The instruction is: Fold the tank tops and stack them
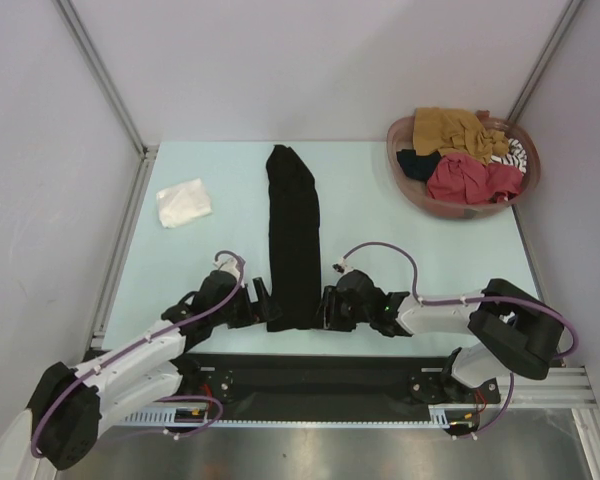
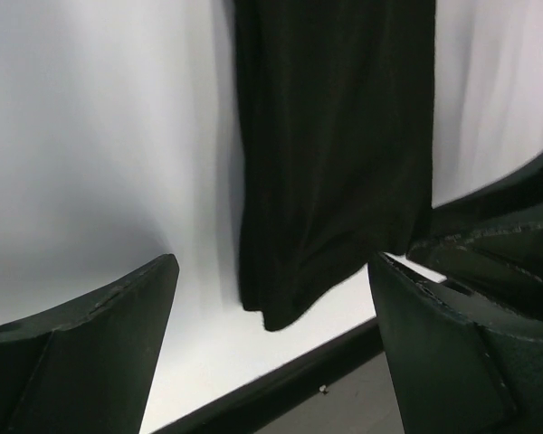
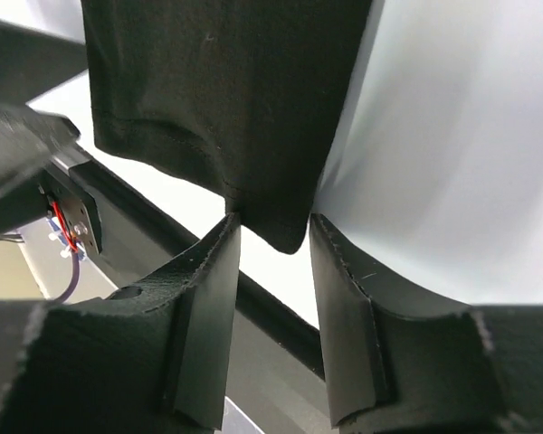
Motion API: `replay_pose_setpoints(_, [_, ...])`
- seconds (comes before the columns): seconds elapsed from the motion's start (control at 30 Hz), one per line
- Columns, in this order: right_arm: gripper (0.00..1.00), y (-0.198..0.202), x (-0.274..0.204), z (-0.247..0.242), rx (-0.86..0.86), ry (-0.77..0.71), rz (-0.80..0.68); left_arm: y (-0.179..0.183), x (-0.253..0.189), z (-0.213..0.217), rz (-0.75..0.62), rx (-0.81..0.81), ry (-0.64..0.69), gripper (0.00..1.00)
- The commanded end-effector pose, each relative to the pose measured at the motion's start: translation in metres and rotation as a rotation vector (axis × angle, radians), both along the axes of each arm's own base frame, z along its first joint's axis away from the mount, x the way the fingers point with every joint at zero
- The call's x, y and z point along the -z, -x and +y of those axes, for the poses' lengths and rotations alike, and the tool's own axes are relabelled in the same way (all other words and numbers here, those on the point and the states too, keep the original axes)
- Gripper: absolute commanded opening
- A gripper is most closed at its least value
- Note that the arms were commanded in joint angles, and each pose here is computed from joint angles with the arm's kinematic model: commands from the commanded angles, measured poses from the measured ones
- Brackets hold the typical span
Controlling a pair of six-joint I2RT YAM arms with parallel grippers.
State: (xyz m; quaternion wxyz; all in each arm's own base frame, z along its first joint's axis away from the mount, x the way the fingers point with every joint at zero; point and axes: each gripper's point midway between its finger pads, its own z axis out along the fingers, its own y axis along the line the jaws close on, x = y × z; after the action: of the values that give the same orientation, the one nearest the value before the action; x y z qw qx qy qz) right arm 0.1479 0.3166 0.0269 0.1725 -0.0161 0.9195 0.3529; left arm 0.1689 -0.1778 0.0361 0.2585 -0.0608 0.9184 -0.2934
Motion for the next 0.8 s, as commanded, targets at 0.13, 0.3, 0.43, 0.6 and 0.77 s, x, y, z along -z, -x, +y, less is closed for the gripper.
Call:
replay_pose_setpoints(0.13, [0.39, -0.001, 0.015, -0.025, 0.031, 0.084, 0.007, 0.027, 0.026, 0.004, 0.112, -0.049, -0.038, 0.87])
replay_pose_setpoints(0.3, [0.35, -0.005, 0.012, -0.027, 0.041, 0.08, -0.001, 0.032, 0.037, 0.017, 0.138, -0.123, -0.067, 0.75])
replay_pose_setpoints(0.43, [0.33, -0.008, 0.012, -0.029, 0.047, 0.08, 0.002, 0.037, 0.042, 0.02, 0.163, -0.126, -0.078, 0.72])
replay_pose_setpoints(0.6, [0.32, -0.01, 0.012, -0.03, 0.05, 0.078, 0.002, 0.046, 0.05, 0.019, 0.206, -0.097, -0.083, 0.48])
replay_pose_setpoints(0.77, [0.32, -0.011, 0.012, -0.029, 0.053, 0.071, 0.004, 0.05, 0.055, 0.018, 0.223, -0.084, -0.079, 0.43])
